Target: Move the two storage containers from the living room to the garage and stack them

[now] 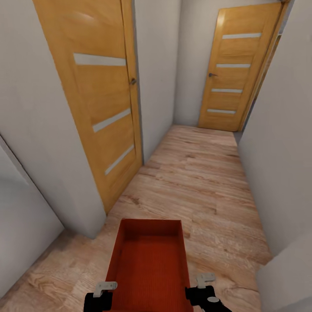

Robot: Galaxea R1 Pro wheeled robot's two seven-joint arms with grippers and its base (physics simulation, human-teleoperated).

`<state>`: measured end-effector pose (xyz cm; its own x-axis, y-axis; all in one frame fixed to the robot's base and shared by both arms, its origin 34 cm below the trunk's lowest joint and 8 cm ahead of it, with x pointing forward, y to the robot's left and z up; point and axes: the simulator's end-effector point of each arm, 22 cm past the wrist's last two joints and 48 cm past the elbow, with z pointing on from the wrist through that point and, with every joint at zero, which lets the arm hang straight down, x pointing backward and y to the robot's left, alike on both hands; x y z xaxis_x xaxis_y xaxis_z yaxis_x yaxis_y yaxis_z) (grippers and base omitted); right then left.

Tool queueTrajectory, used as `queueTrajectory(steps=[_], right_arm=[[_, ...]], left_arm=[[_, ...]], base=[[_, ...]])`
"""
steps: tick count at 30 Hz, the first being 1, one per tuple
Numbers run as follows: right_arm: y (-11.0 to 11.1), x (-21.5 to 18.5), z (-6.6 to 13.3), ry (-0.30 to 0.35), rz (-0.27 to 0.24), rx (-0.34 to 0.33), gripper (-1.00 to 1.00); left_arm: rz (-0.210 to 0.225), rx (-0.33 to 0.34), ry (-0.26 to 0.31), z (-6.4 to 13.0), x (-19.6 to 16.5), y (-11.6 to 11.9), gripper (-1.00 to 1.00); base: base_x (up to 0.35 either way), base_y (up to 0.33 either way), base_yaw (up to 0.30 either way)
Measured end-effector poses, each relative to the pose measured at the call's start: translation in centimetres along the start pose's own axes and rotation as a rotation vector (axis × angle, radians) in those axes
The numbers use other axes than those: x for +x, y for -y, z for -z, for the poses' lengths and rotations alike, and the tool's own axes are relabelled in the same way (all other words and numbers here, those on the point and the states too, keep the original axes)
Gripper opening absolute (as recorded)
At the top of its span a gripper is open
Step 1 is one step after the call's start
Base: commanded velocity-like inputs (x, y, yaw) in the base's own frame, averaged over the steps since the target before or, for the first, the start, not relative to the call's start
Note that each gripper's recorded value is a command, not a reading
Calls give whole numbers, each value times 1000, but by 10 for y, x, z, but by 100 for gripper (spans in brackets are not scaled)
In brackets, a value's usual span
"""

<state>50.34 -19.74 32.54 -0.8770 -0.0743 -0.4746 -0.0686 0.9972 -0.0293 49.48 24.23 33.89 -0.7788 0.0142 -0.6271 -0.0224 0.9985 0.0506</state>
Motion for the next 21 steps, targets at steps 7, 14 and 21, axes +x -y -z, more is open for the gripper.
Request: queueTrajectory(steps=[7, 14, 21], right_arm=[[0, 0, 0, 0, 0, 0, -100], [0, 0, 0, 0, 0, 0, -100], [0, 0, 0, 0, 0, 0, -100]], left_arm=[[0, 0, 0, 0, 0, 0, -100], [0, 0, 0, 0, 0, 0, -100], [0, 0, -1, 0, 0, 0, -100]], base=[[346, 0, -236], [346, 0, -265], [346, 0, -266]])
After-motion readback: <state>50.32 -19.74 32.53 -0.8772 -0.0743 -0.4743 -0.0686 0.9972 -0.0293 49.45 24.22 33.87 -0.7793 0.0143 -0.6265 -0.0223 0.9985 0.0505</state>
